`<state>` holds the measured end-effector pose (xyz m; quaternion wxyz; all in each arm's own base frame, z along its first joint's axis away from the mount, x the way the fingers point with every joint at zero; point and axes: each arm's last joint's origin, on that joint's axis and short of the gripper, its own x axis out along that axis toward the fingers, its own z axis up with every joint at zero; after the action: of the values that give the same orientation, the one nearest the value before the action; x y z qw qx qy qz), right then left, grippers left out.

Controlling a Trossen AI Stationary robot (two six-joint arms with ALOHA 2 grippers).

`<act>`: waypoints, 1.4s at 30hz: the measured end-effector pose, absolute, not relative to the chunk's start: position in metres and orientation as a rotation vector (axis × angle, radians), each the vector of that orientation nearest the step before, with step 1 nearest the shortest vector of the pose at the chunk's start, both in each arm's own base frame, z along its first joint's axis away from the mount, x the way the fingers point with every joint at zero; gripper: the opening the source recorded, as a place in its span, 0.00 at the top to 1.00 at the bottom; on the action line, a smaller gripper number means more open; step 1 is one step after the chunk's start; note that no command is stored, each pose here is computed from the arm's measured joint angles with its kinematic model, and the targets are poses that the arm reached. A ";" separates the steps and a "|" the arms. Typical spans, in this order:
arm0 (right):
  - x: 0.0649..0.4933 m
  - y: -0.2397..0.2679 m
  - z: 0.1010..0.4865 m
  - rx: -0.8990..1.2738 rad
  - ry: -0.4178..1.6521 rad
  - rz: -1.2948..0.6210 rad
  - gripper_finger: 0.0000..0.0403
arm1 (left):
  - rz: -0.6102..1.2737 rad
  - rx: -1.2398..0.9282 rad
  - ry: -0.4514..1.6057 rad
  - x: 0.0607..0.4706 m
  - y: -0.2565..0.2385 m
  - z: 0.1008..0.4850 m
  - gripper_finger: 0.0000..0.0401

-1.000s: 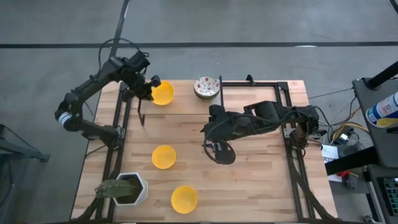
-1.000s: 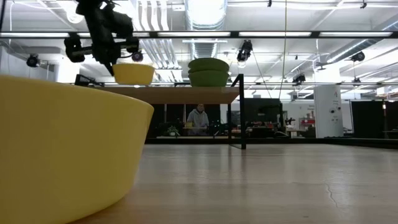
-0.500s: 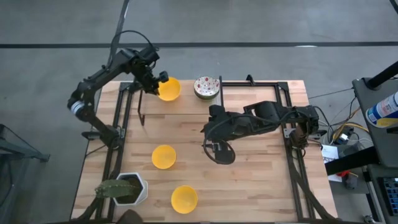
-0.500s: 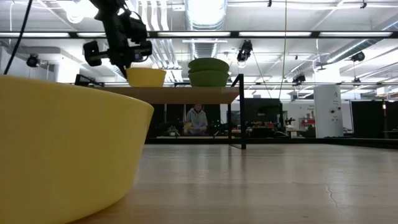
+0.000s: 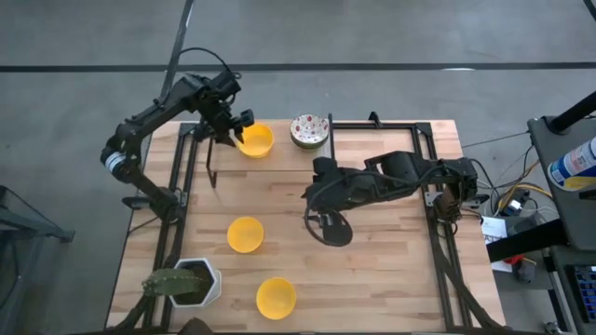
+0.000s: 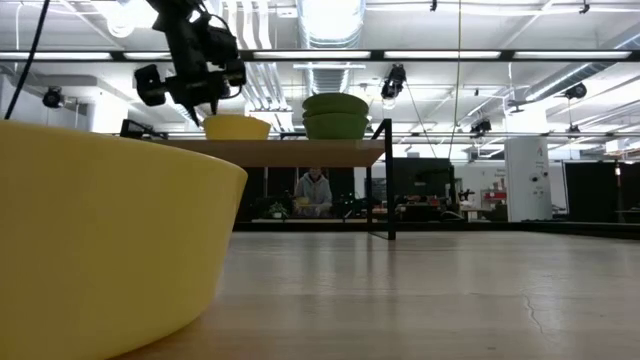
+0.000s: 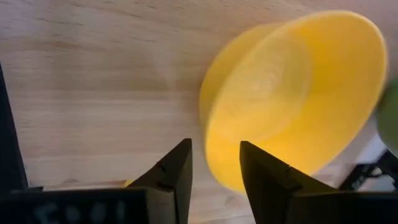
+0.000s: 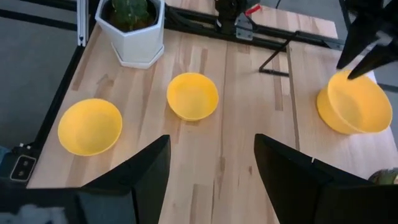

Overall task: Pick & Place Mini bowls
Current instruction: Stack the top yellow bowl on top of the yellow bowl on the shelf

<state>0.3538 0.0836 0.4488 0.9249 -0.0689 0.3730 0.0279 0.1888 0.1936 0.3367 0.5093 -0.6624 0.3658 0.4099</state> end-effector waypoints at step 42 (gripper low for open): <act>0.384 0.161 0.238 0.718 0.899 -0.033 0.44 | 0.507 -0.741 0.777 0.137 0.025 0.397 0.68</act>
<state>0.3845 0.1613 0.2383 0.8390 0.3393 0.4250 -0.0156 0.1368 0.0250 0.3972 0.8289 -0.3490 0.3661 0.2388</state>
